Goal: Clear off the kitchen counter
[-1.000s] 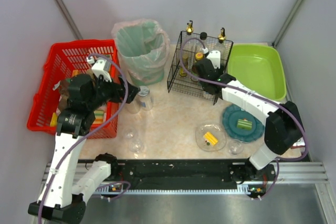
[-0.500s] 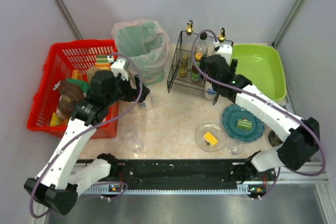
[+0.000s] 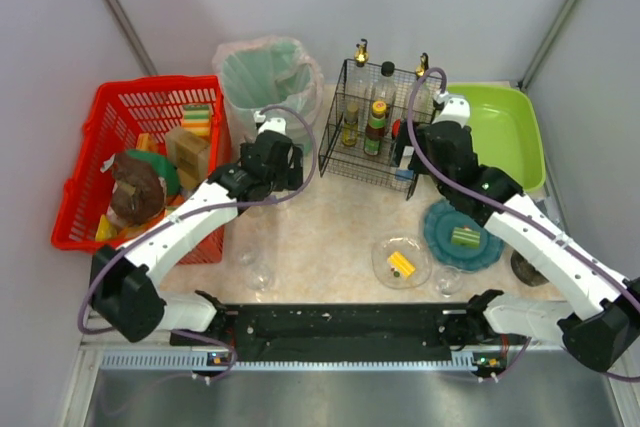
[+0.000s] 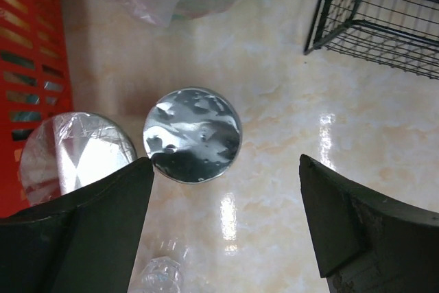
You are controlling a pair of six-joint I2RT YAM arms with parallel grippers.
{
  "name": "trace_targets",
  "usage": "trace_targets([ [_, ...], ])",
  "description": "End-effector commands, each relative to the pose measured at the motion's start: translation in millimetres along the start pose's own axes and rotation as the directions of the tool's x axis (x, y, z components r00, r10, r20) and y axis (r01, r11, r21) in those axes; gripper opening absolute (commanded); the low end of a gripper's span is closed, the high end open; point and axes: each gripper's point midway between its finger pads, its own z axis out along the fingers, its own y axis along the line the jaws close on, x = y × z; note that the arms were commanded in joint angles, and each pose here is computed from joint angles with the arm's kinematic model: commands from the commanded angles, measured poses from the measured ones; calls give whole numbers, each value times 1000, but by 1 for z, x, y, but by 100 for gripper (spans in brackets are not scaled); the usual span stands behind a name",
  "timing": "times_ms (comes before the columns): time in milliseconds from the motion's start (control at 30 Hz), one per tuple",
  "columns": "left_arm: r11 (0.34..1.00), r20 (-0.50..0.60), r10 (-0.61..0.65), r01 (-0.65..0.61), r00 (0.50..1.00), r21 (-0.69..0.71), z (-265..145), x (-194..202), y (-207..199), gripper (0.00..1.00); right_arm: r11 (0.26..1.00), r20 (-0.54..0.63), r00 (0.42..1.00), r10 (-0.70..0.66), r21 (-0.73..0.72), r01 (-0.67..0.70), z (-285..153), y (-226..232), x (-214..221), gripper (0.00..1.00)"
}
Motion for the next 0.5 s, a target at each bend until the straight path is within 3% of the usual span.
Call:
trace_targets([
  [0,990,64,-76,83,995,-115,-4,-22,13,91,1000,-10,1000,25,-12,-25,-5,-3,5,95],
  [467,977,8,-70,70,997,-203,33,-2,13,93,1000,-11,1000,24,-14,-24,-7,-5,7,95],
])
